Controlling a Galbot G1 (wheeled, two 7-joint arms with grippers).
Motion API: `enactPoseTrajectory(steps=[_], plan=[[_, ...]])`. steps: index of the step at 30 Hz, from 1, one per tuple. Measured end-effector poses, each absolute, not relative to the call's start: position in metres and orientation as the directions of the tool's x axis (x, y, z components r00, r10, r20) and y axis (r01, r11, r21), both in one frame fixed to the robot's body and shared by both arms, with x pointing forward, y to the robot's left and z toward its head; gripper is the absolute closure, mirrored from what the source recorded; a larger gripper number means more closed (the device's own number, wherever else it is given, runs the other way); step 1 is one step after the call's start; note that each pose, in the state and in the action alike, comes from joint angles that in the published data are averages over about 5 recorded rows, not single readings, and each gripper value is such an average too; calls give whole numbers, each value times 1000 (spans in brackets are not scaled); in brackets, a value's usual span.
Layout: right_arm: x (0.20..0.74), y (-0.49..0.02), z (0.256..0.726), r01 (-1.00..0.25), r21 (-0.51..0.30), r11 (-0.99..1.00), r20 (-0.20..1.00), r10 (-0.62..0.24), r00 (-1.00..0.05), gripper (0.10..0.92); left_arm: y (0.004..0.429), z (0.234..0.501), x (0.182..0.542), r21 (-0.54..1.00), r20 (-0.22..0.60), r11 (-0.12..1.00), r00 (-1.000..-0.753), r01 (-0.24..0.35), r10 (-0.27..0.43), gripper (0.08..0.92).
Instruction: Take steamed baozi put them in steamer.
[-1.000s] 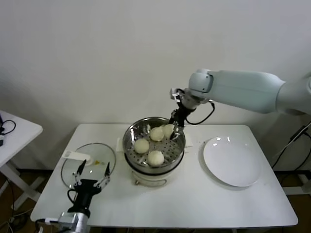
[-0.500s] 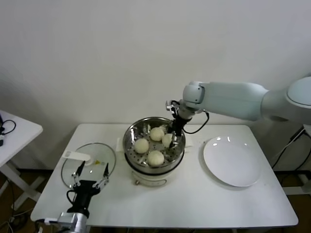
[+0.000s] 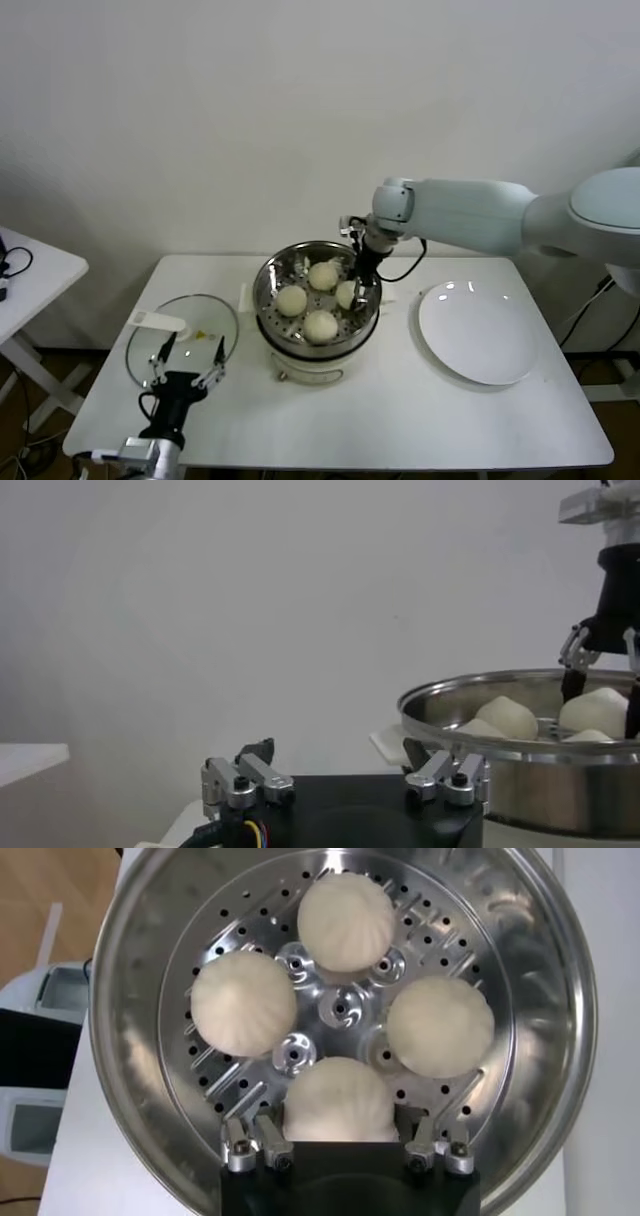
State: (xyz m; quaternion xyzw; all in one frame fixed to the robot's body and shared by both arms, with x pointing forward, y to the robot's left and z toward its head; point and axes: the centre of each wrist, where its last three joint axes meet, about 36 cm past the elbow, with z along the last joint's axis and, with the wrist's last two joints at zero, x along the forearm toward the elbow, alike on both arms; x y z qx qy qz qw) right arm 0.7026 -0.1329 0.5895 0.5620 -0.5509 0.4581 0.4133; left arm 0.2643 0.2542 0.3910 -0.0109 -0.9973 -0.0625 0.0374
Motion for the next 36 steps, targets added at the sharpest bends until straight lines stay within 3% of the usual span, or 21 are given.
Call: enactPoseTrajectory(steps=[13, 20, 36], plan=[[703, -128, 581, -997, -42, -65, 973, -231, -26, 289, 254, 391, 264, 119, 80, 992, -997, 28, 19, 177], [704, -127, 583, -997, -37, -72, 971, -239, -18, 204, 254, 390, 264, 118, 83, 993, -996, 27, 17, 177], [705, -140, 625, -996, -53, -67, 942, -336, -27, 200, 252, 391, 265, 117, 79, 993, -997, 27, 18, 177]])
